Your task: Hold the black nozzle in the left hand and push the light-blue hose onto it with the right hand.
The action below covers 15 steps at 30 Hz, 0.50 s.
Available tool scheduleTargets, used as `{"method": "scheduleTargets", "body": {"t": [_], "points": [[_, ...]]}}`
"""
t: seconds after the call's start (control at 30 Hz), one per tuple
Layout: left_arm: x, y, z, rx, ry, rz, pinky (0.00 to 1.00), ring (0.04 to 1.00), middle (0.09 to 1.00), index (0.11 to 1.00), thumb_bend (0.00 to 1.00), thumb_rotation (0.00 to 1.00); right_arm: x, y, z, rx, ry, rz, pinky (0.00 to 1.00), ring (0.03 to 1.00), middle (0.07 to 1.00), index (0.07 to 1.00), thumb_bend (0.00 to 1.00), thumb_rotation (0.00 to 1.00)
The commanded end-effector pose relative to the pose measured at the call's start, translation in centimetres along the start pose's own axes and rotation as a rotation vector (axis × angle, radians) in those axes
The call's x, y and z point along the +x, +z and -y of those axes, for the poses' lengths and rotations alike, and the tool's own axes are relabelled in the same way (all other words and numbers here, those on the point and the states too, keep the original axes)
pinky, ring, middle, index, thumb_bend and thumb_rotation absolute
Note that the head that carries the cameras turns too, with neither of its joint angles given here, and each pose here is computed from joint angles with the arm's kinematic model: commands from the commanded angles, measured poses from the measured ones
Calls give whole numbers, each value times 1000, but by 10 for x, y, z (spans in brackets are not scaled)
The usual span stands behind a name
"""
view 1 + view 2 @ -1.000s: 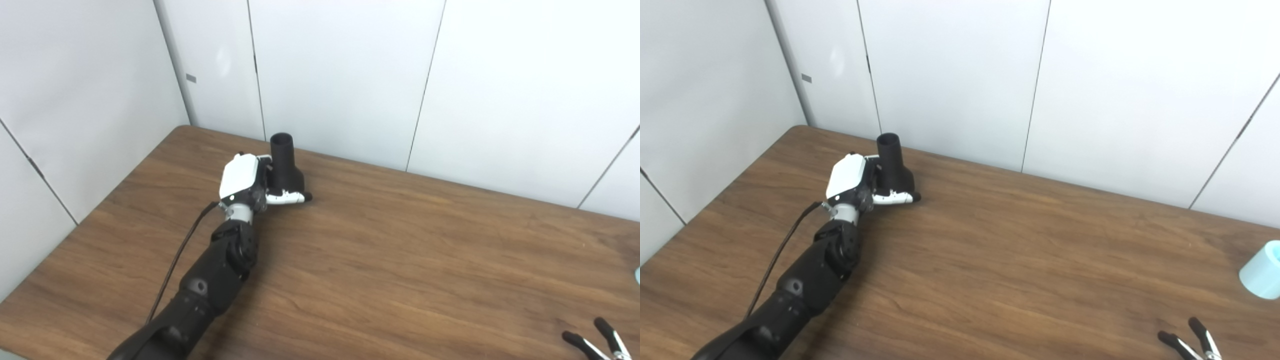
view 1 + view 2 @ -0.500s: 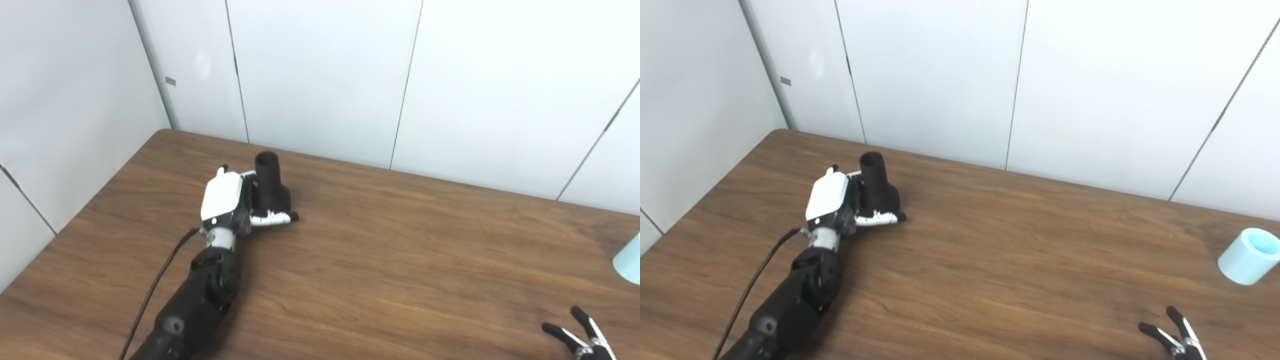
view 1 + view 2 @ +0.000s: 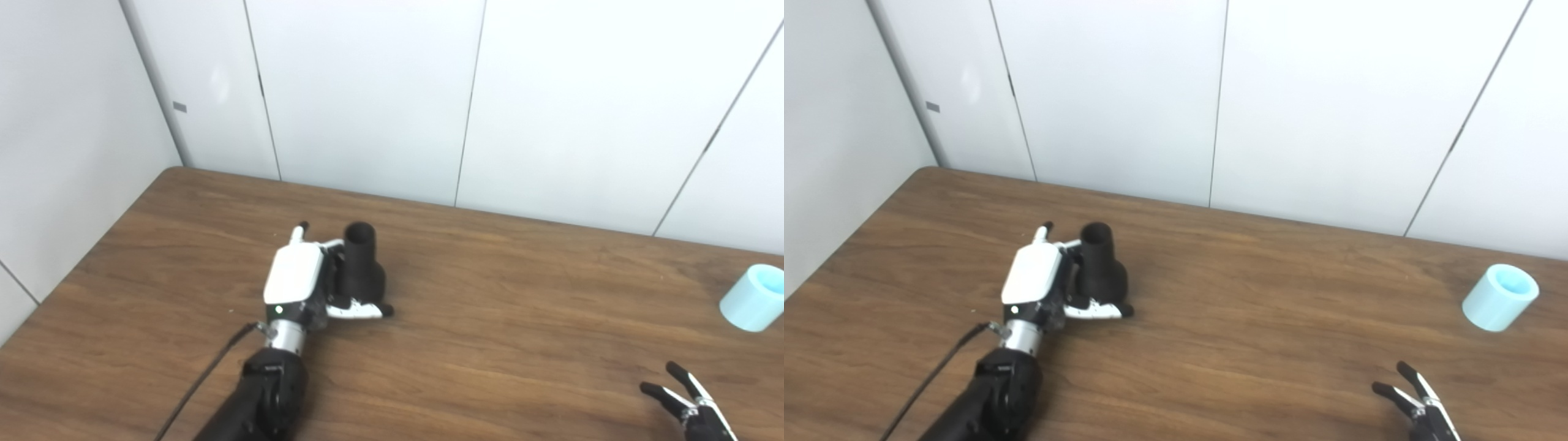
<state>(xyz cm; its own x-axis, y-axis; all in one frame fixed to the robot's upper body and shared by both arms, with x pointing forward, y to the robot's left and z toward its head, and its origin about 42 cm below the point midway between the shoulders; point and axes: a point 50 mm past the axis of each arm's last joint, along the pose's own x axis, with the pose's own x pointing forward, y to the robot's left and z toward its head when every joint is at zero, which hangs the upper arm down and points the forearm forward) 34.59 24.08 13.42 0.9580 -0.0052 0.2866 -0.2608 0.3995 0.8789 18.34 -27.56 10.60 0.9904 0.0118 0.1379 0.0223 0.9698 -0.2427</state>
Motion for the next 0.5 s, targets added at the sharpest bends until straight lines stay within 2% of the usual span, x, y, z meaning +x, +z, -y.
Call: {"method": "scheduleTargets", "body": {"t": [0.0,0.1,0.2,0.47], "points": [[-10,9,1,-14,12,40,1000,629,462,510,523,0,-8,-6,-17,37,2,-49,861,816,760,867,497,1000],[-23,22,5,-49,4,62,1000,625,469,503,524,0,-6,-3,-21,25,1,-54,941,841,760,855,487,1000],[-36,36,7,-75,-17,74,1000,634,473,499,524,0,-4,-1,-26,27,-5,-51,973,841,751,837,467,1000],[-66,57,21,-107,-68,168,1000,619,452,501,525,0,-1,5,-39,-15,0,-50,937,815,732,823,445,1000]]}}
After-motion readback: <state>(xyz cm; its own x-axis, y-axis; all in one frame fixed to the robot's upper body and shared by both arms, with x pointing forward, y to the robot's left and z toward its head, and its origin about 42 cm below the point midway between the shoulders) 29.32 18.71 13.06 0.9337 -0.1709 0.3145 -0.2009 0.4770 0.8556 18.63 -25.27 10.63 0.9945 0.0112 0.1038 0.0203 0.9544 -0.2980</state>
